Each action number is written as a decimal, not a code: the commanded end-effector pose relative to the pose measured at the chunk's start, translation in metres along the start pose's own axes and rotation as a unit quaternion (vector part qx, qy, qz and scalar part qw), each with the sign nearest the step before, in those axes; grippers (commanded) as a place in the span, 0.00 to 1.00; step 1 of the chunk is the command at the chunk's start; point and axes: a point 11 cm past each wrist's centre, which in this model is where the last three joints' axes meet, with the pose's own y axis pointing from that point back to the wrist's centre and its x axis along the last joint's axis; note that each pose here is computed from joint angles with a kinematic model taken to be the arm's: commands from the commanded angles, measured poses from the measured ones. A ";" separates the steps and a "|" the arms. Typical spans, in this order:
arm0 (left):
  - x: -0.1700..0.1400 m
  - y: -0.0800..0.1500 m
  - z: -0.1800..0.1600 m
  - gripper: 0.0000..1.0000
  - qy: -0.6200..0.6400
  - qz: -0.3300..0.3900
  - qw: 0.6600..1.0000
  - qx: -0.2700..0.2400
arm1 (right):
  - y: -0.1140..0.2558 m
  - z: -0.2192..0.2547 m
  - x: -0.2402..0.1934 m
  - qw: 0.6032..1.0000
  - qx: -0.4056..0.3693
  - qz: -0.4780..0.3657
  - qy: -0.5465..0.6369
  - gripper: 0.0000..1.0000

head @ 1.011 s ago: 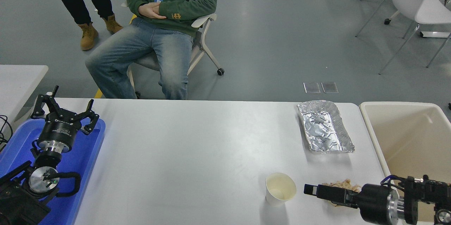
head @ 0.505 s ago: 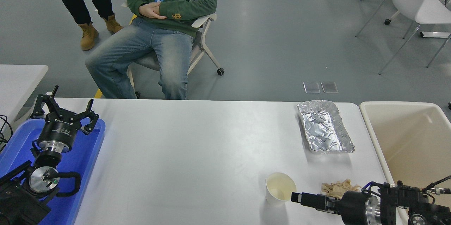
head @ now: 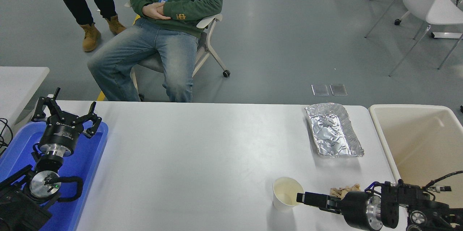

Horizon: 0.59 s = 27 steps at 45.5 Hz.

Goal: Clean the table surface

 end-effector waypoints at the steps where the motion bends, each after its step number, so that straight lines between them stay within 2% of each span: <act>1: 0.000 0.000 0.000 1.00 0.000 0.000 1.000 0.000 | -0.007 -0.007 -0.001 1.000 -0.001 -0.010 -0.009 0.99; 27: 0.000 0.000 0.000 1.00 0.000 0.000 1.000 0.000 | -0.028 -0.012 0.009 1.000 -0.006 -0.002 0.009 0.99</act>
